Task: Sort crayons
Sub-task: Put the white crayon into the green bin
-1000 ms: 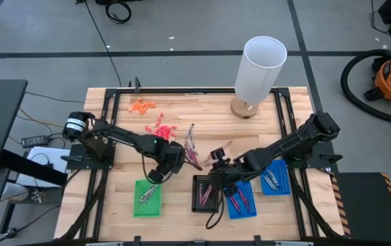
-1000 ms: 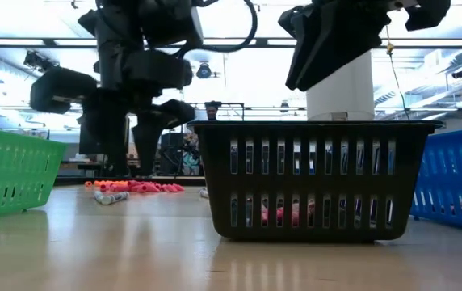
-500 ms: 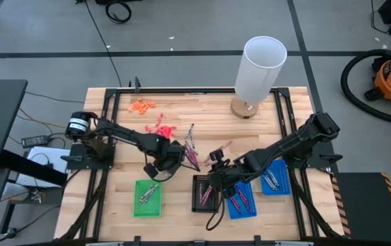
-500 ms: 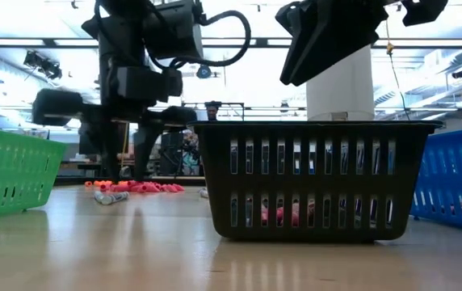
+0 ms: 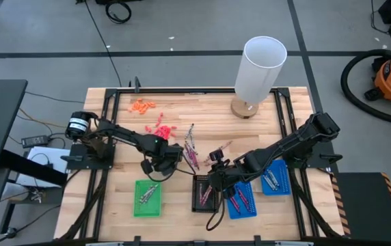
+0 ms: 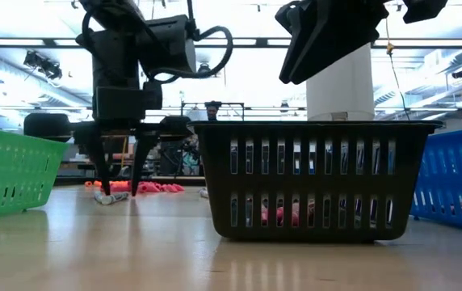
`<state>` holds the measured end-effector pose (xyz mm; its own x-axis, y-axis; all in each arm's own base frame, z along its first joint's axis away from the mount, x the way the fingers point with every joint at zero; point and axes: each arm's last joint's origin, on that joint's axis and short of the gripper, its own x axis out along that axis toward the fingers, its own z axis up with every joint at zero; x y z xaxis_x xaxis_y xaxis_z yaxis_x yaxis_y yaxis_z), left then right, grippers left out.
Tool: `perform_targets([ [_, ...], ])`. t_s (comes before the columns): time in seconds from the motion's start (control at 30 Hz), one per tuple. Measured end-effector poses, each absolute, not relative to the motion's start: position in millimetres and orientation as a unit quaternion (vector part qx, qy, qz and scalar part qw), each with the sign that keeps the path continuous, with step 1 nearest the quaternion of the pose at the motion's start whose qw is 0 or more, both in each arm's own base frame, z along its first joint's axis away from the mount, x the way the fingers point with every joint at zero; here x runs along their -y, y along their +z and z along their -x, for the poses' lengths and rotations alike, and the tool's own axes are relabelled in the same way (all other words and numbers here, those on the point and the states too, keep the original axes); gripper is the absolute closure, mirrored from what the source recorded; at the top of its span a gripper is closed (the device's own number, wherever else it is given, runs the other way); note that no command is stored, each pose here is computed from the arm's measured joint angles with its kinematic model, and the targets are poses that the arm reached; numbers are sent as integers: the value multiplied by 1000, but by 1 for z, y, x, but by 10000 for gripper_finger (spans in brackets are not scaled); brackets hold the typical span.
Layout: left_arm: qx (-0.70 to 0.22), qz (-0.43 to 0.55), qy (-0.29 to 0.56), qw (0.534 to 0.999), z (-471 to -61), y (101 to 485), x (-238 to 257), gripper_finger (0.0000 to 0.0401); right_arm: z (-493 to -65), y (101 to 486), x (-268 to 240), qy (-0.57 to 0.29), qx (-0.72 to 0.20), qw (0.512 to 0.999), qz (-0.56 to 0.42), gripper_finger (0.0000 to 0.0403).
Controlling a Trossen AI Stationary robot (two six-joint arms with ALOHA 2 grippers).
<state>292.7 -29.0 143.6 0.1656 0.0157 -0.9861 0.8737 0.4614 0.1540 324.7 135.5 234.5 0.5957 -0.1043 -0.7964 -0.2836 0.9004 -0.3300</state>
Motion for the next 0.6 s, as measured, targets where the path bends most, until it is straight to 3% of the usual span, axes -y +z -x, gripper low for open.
perform_targets([
  [0.6,-554,-403,-326,652,-292,142,29,260,-325,235,-136,52,-444,868,216,302],
])
